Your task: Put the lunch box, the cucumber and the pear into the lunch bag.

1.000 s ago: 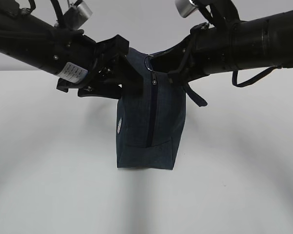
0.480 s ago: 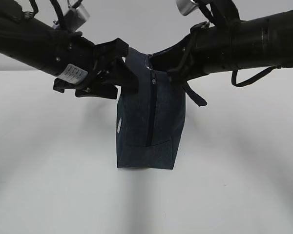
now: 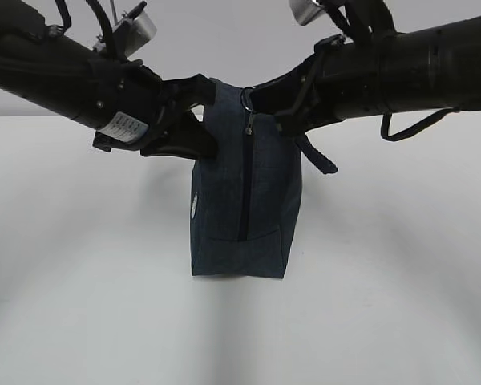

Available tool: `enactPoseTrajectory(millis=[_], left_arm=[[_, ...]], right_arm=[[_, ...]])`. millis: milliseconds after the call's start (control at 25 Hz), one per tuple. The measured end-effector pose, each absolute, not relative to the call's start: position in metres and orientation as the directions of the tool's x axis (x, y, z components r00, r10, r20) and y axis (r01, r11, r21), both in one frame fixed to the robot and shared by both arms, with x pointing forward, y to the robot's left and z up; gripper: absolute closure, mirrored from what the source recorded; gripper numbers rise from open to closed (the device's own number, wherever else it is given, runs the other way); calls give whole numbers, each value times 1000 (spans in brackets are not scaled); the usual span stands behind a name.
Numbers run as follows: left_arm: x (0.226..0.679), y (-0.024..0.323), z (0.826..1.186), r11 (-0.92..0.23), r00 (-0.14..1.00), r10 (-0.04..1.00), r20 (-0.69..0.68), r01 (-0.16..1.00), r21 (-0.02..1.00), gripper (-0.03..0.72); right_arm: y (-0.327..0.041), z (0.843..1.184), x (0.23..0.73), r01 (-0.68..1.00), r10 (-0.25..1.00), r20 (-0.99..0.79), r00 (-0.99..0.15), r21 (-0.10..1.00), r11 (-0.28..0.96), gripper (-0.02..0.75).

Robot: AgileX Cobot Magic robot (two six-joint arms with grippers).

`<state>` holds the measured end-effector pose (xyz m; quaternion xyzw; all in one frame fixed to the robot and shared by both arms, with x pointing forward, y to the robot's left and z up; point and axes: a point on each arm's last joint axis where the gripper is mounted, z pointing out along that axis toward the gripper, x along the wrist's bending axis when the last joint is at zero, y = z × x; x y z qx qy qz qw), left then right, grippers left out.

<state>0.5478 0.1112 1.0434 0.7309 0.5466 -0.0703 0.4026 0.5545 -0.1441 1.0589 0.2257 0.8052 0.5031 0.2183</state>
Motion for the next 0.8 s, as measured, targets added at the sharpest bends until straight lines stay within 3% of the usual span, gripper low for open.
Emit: enactPoseTrajectory(millis=[280,800], left_arm=[[547,111,1043,-92,403,741,-538,854,512,674],[542,111,1041,-152,429,726,-537,862,483,676]], right_arm=[[-143,1068,571,107,579,-148,-802,918,382,754],[-160,1055,644,168,617,-58,-784,939,302,754]])
